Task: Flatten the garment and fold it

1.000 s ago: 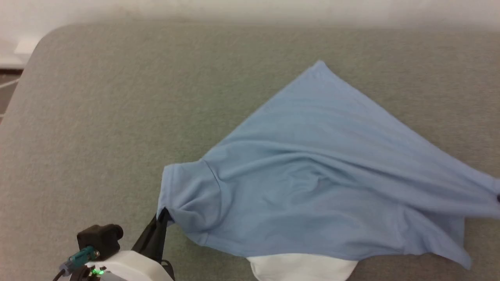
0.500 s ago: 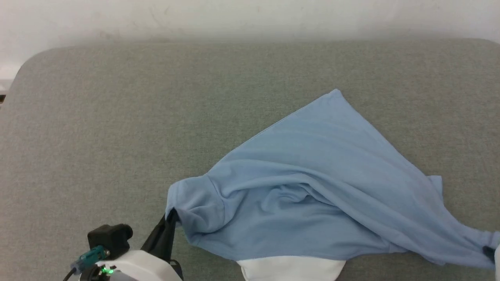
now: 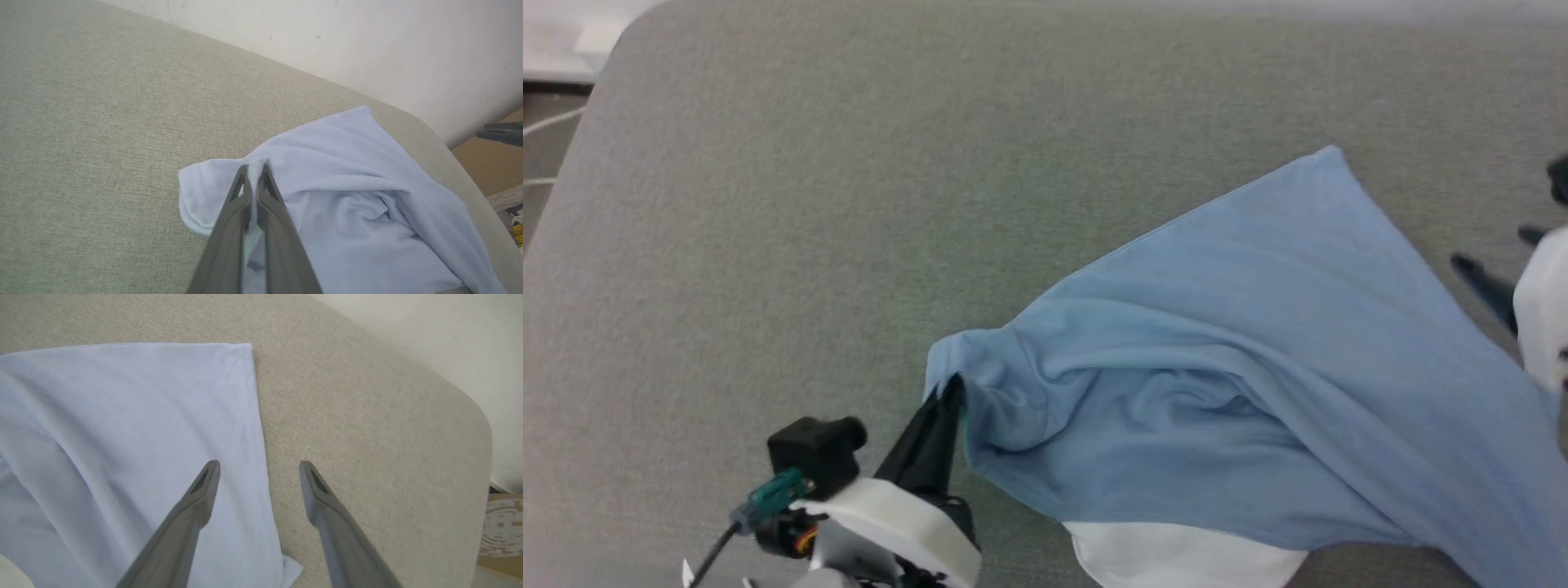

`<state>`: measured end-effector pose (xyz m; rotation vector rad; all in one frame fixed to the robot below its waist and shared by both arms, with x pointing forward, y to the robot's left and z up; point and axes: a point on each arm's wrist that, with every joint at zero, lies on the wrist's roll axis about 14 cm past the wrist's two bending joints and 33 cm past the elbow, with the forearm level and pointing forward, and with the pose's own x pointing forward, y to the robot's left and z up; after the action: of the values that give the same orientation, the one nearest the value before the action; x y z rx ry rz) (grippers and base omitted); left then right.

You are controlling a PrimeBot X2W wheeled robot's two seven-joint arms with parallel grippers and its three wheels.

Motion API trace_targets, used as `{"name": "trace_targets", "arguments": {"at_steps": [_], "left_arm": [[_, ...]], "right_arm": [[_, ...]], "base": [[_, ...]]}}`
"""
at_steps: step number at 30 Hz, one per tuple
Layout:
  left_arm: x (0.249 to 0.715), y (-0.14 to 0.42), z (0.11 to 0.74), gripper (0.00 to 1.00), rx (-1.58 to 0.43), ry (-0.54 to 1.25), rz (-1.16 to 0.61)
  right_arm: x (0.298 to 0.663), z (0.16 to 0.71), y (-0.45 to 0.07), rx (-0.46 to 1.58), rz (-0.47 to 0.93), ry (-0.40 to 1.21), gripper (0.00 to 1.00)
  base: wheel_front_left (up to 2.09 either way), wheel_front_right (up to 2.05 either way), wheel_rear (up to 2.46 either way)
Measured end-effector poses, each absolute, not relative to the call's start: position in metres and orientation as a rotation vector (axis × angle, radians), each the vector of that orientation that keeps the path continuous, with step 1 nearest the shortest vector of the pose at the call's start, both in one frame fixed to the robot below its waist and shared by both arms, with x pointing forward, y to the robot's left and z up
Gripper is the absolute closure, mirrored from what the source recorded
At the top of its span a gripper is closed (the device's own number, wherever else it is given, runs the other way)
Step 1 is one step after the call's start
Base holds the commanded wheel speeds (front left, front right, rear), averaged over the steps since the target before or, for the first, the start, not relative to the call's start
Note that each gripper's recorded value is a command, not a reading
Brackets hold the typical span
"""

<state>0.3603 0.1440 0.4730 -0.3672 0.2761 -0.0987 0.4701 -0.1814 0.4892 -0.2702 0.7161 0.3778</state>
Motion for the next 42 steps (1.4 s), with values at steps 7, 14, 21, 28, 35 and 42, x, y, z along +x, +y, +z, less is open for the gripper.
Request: {"name": "trace_targets", "arguments": {"at_steps": [7, 14, 21, 28, 35, 42], "left_arm": [[0.365, 0.128, 0.462, 1.00, -0.444, 0.297, -0.079], [0.364, 0.133, 0.447, 1.00, -0.475, 0.317, -0.016], [0.361, 0.143, 0.436, 1.00, -0.464, 0.341, 0.045], [0.359, 0.151, 0.426, 1.00, -0.444, 0.360, 0.070], [0.360, 0.163, 0.435, 1.00, -0.385, 0.332, 0.055], [0.369, 0.194, 0.479, 1.00, -0.259, 0.200, 0.049]], "right_arm": [[0.542, 0.472, -0.140, -0.337, 0.447, 0.746, 0.00], [0.574, 0.417, -0.111, -0.403, 0.499, 0.865, 0.00], [0.585, 0.369, -0.095, -0.486, 0.543, 0.963, 0.00], [0.587, 0.357, -0.078, -0.516, 0.604, 0.941, 1.00], [0.592, 0.376, -0.081, -0.458, 0.585, 0.818, 1.00], [0.598, 0.454, -0.094, -0.381, 0.550, 0.562, 1.00]], "base": [[0.00, 0.00, 0.00], [0.00, 0.00, 0.00], [0.00, 0.00, 0.00], [0.00, 0.00, 0.00], [0.00, 0.00, 0.00], [0.00, 0.00, 0.00]]}}
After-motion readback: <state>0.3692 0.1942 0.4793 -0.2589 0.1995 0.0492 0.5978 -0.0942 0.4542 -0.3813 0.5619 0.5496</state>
